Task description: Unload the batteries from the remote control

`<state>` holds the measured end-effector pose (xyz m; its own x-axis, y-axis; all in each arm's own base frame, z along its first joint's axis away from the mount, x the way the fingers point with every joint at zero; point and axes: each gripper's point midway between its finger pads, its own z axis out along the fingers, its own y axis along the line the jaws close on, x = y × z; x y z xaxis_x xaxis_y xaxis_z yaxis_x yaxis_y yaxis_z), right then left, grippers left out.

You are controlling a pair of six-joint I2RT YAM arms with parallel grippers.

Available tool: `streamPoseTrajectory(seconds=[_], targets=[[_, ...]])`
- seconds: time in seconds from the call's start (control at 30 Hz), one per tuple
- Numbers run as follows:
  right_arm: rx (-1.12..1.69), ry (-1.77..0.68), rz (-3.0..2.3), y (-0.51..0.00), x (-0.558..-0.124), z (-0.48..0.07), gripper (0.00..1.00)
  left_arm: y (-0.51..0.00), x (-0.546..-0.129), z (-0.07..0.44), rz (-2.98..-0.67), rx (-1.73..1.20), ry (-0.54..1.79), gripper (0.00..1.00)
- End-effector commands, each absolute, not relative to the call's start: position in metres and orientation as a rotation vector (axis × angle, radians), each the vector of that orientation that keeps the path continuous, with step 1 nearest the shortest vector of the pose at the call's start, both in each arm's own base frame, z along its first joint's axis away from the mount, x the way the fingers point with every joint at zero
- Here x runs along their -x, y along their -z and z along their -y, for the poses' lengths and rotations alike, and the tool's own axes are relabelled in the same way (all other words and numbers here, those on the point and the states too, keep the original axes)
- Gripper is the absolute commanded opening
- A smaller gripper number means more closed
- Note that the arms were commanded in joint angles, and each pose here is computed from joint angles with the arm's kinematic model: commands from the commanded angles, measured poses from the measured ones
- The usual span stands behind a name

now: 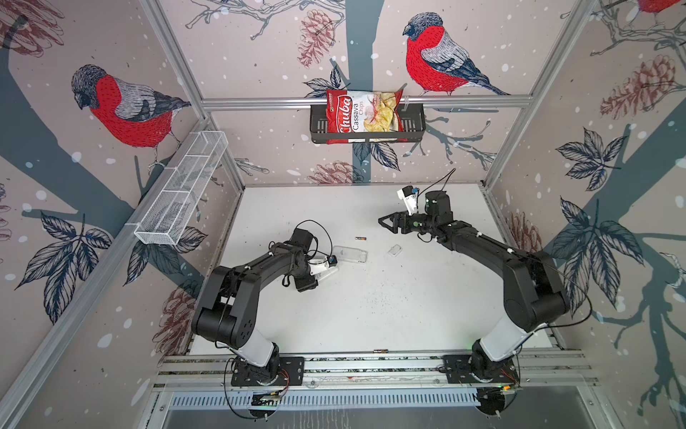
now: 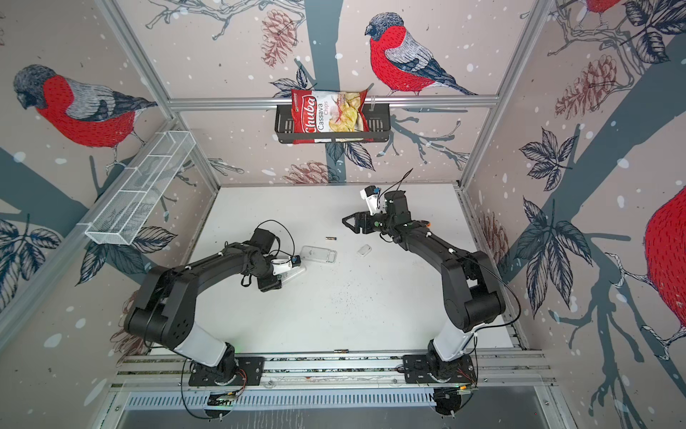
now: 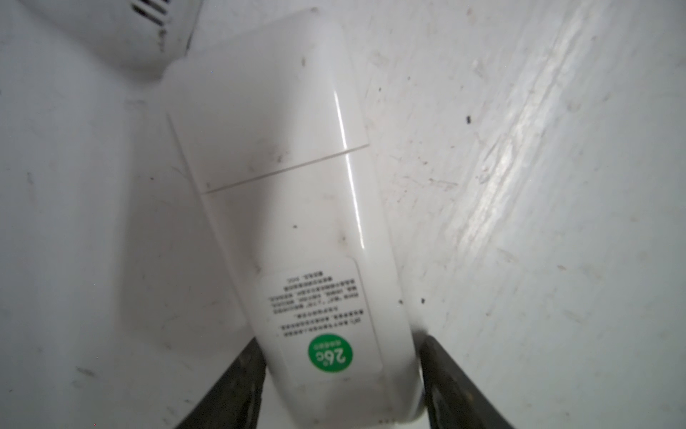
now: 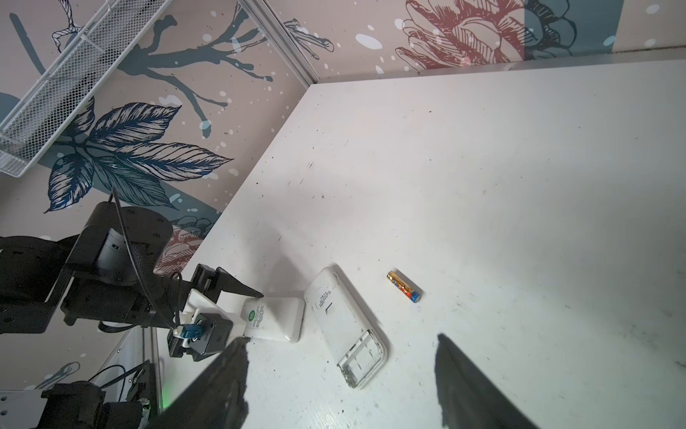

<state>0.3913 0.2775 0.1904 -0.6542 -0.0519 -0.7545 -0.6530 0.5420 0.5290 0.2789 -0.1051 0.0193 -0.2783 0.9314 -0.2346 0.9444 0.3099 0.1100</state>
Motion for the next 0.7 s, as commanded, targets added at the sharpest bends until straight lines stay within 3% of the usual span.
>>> streamPoseTrajectory(seconds=[0.0,0.2,0.33,0.43,0.67], targets=[[0.587,-1.103,-2.038,-0.1996,-0.3920,-0.2794,0.79,-0.0171,-0.2698,0.1070,-2.330,-1.719,0.122,0.61],[0.586,-1.094,-2.032,-0.2023,-0.3919,-0.2776,0.79,-0.0182,-0.2705,0.1109,-2.333,-1.706,0.154,0.55],[0.588,-1.094,-2.034,-0.2015,-0.3916,-0.2779,0.79,-0.0152,-0.2705,0.1094,-2.347,-1.697,0.145,0.72],[0.586,-1.091,-2.035,-0.2011,-0.3922,-0.2774,0.79,-0.0135,-0.2700,0.1083,-2.349,-1.700,0.137,0.76],[0.581,-1.090,-2.036,-0.2009,-0.3932,-0.2761,0.79,-0.0102,-0.2688,0.1098,-2.368,-1.703,0.166,0.67]])
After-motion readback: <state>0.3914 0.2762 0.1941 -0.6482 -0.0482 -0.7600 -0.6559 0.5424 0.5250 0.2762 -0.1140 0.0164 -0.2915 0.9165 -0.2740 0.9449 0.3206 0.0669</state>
